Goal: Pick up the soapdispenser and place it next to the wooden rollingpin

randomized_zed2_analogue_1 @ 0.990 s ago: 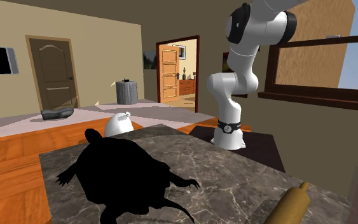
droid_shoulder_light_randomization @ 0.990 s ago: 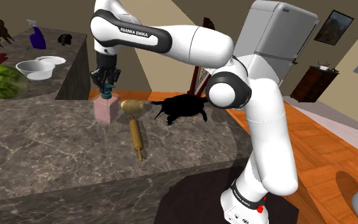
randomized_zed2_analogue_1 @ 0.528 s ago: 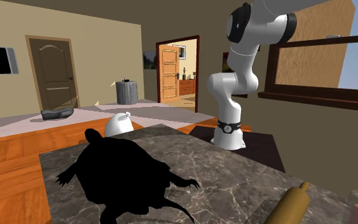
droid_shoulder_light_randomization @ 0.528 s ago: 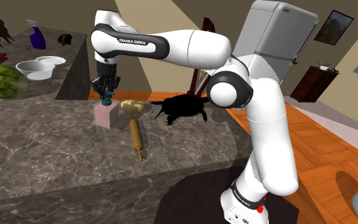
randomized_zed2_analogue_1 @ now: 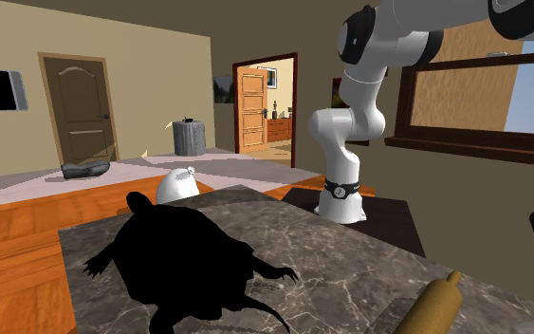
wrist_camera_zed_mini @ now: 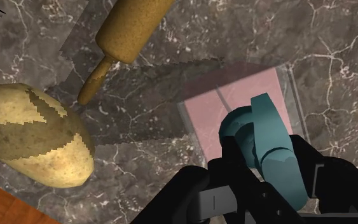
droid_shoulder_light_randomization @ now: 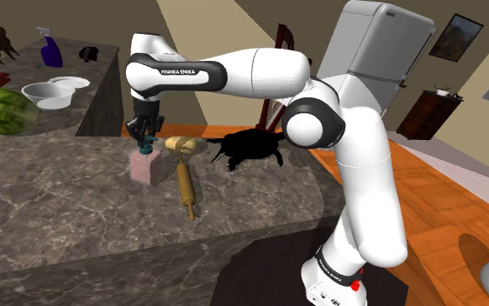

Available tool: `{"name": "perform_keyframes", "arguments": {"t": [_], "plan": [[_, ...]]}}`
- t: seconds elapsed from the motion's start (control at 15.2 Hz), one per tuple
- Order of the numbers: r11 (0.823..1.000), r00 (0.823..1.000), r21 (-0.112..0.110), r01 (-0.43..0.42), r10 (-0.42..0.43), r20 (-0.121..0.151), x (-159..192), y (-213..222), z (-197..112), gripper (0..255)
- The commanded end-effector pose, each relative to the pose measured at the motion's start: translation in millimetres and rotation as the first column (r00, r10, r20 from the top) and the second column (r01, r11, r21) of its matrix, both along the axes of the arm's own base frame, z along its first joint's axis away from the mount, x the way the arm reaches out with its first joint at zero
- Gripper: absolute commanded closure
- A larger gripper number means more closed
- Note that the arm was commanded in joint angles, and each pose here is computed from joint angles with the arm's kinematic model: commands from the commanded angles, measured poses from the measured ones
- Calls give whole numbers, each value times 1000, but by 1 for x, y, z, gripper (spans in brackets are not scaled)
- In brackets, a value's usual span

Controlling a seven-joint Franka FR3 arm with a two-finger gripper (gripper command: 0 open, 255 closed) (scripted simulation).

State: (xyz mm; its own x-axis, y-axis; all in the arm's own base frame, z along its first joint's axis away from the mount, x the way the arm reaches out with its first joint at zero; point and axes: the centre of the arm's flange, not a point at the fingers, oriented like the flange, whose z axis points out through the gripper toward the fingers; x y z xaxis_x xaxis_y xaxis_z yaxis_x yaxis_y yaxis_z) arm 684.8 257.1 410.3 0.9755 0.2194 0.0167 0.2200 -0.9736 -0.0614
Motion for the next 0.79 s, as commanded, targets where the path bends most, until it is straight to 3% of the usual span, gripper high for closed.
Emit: {"name": "perform_keyframes", "arguments": {"t": [0.0,0.4,0.46,0.73], "plan": [[1000,1000,0,0,0,1,0,1,-3,255],[1000,1000,0,0,0,1,0,1,-3,255],[1000,1000,0,0,0,1,0,1,-3,0],[1000,1000,0,0,0,1,0,1,-3,0]]}}
